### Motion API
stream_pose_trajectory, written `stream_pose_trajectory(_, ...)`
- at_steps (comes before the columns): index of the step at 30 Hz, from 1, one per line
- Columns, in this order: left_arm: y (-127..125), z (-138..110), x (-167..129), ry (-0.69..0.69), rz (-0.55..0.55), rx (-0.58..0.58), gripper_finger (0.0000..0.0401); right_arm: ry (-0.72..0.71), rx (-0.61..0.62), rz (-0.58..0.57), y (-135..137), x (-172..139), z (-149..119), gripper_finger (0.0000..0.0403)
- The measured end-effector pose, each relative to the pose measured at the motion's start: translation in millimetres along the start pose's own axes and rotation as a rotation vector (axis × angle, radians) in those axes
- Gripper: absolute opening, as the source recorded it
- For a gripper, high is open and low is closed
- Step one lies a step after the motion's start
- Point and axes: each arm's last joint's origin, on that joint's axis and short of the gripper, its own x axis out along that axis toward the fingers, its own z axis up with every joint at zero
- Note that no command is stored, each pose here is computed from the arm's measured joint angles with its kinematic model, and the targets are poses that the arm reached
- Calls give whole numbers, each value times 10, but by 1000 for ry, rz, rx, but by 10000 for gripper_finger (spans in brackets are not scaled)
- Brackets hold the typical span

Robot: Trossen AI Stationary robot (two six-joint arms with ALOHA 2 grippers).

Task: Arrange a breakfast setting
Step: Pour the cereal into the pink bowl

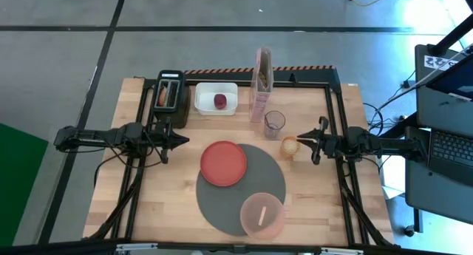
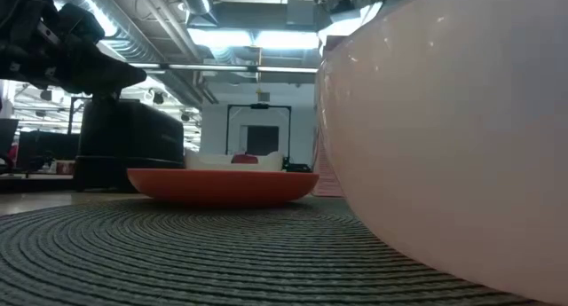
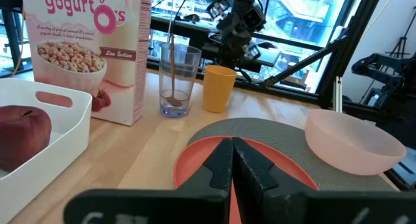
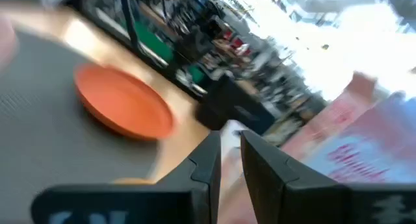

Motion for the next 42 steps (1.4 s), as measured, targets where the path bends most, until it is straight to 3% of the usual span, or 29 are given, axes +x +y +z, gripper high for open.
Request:
stream_pose_trajectory(4, 1, 17, 0, -20, 12, 47, 0, 70, -123, -101, -43, -2, -5, 65)
stream_pose_trajectory(11, 2, 32, -1, -37, 23, 89, 0, 73, -200, -100, -45, -2, -4, 65)
stream_pose_trajectory(17, -30, 134, -10, -138, -37, -54, 0, -233, 29, -15, -89, -18, 151, 65)
stream_pose_trajectory(24, -68, 318, -56, -330, -92, -72, 0, -568, 21, -54, -228, -114, 363, 65)
stream_pose_trajectory(30, -78, 372, -77, -388, -109, -92, 0, -709, 113, -96, -315, -193, 457, 65)
stream_pose_trajectory(34, -116, 518, -135, -526, -184, -105, 0, -744, 120, -121, -341, -220, 481, 65)
stream_pose_trajectory(38, -201, 723, -156, -603, -327, -48, 0, -782, 202, -111, -364, -241, 502, 65)
stream_pose_trajectory(42, -288, 937, -54, -633, -327, 46, 0, -789, 225, -172, -398, -261, 515, 65)
